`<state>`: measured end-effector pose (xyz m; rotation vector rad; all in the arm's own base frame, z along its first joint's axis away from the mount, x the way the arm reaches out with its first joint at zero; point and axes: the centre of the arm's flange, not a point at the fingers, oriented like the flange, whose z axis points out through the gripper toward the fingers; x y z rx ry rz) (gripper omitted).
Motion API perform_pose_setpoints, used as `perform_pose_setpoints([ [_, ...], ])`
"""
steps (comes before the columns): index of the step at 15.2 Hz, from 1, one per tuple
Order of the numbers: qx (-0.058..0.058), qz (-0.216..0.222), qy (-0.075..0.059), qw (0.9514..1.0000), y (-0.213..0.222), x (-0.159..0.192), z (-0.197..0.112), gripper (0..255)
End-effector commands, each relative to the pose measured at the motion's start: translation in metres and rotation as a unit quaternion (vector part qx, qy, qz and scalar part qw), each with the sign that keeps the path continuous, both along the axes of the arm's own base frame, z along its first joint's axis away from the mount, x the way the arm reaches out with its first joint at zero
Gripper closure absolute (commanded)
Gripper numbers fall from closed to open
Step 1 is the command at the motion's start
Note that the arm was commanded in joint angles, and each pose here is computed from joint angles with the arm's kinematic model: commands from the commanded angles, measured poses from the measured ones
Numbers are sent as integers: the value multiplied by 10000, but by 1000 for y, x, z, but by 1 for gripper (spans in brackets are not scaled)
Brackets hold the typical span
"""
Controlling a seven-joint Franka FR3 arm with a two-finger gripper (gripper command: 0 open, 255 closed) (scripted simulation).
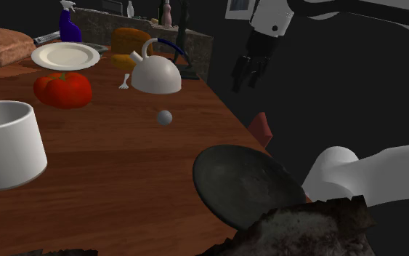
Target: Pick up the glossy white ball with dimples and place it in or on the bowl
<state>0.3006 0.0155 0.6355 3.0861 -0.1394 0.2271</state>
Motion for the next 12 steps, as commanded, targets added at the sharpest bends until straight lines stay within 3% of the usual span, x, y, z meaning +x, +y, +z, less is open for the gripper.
perform_pose_setpoints([
  [1,0,0,0,10000,0,0,0,0],
  [12,-108,277,-60,9995,136,52,-13,0],
])
